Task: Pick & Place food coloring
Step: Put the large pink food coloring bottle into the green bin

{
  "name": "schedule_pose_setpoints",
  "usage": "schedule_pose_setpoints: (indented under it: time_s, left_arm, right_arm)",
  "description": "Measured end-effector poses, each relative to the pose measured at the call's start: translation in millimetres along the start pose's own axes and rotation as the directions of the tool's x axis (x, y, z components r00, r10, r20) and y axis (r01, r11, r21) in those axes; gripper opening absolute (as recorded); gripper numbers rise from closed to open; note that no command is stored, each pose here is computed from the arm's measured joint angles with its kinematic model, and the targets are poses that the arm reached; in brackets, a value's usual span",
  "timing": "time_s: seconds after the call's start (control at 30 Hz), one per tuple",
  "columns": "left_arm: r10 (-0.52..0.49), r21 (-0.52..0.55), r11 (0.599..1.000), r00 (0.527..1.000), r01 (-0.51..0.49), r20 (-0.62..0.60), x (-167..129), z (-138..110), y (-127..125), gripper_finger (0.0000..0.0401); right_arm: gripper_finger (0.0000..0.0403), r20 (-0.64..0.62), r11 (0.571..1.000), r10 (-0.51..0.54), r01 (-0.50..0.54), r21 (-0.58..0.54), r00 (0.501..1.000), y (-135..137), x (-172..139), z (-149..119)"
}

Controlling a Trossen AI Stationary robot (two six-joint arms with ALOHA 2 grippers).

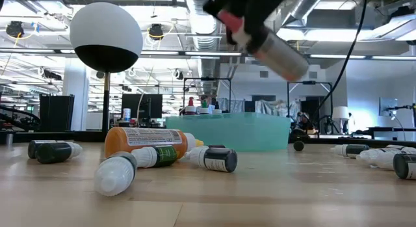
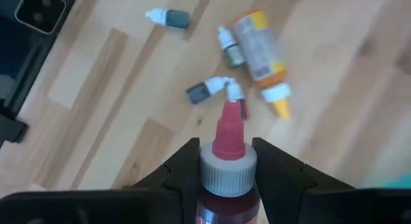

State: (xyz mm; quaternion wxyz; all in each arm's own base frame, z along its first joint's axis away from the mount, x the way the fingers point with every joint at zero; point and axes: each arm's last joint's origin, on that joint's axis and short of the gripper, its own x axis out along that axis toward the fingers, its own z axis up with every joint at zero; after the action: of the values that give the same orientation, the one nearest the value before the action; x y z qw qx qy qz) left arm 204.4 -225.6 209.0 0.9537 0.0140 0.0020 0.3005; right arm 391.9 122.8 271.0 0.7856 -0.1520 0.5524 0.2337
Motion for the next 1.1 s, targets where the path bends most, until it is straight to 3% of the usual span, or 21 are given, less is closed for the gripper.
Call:
schedule_pose_setpoints:
  time_s: [0.27, 0.6, 1.1]
  left_arm:
    - [-0.011, -0.016, 1.000, 1.000, 0.011, 0.002, 0, 0, 0, 0.0216]
    - [-0.024, -0.028, 0.999, 1.000, 0.024, 0.003, -2, 0, -1, 0.0216]
    - [-0.030, -0.033, 0.999, 1.000, 0.030, 0.000, -4, -5, -2, 0.0216]
  right_arm:
    - [0.0119, 0.165, 0.996, -0.077, 0.069, 0.051, 0.983, -14, -78, -18]
    - [0.0119, 0.343, 0.982, -0.181, 0.152, 0.111, 0.922, -14, -167, -57]
    - [0.0120, 0.465, 0.950, -0.312, 0.259, 0.177, 0.828, 10, -248, -115]
